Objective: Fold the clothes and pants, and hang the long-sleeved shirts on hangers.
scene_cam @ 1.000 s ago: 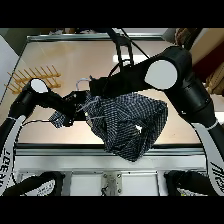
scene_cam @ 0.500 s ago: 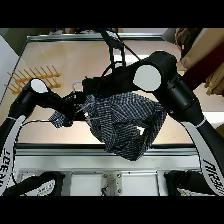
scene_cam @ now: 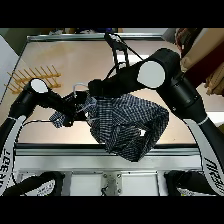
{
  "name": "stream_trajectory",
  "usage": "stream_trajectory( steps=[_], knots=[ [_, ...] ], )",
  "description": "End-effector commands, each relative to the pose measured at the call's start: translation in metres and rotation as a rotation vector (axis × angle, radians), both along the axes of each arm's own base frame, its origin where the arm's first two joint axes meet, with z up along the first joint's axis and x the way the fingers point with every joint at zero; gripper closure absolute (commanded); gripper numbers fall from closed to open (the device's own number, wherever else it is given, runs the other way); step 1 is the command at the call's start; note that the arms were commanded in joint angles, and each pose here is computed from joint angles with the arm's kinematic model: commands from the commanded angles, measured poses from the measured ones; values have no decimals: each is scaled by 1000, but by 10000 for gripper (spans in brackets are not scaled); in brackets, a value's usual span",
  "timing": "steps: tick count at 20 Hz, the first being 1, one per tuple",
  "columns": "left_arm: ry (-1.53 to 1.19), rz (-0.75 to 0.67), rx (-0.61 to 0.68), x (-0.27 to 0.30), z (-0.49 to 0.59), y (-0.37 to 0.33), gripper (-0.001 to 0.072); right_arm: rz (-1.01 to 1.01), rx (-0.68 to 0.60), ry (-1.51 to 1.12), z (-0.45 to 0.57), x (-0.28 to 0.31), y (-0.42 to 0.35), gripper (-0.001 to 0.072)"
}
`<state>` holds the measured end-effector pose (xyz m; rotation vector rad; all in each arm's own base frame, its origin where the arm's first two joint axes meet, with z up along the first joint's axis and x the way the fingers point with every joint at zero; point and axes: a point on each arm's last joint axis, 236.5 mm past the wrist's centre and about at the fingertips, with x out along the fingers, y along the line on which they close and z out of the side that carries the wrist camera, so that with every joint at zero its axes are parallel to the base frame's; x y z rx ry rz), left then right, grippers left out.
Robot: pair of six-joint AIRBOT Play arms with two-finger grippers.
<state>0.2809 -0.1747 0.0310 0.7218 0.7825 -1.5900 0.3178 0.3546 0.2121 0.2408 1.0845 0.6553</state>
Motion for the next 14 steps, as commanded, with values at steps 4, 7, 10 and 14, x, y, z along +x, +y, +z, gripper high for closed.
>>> stream_trajectory(
  steps=[4,7,10,14],
  knots=[
    [1,-6,1,-1,0,0,687,-83,-10,-11,15,16,-44,311],
    [1,-6,1,-1,0,1,687,-97,-4,-27,22,19,-52,286],
    [1,-6,2,-1,0,1,687,-51,-21,-62,24,17,-53,6],
    [2,-5,2,-1,0,1,687,27,-82,-162,40,16,-86,6]
  ],
)
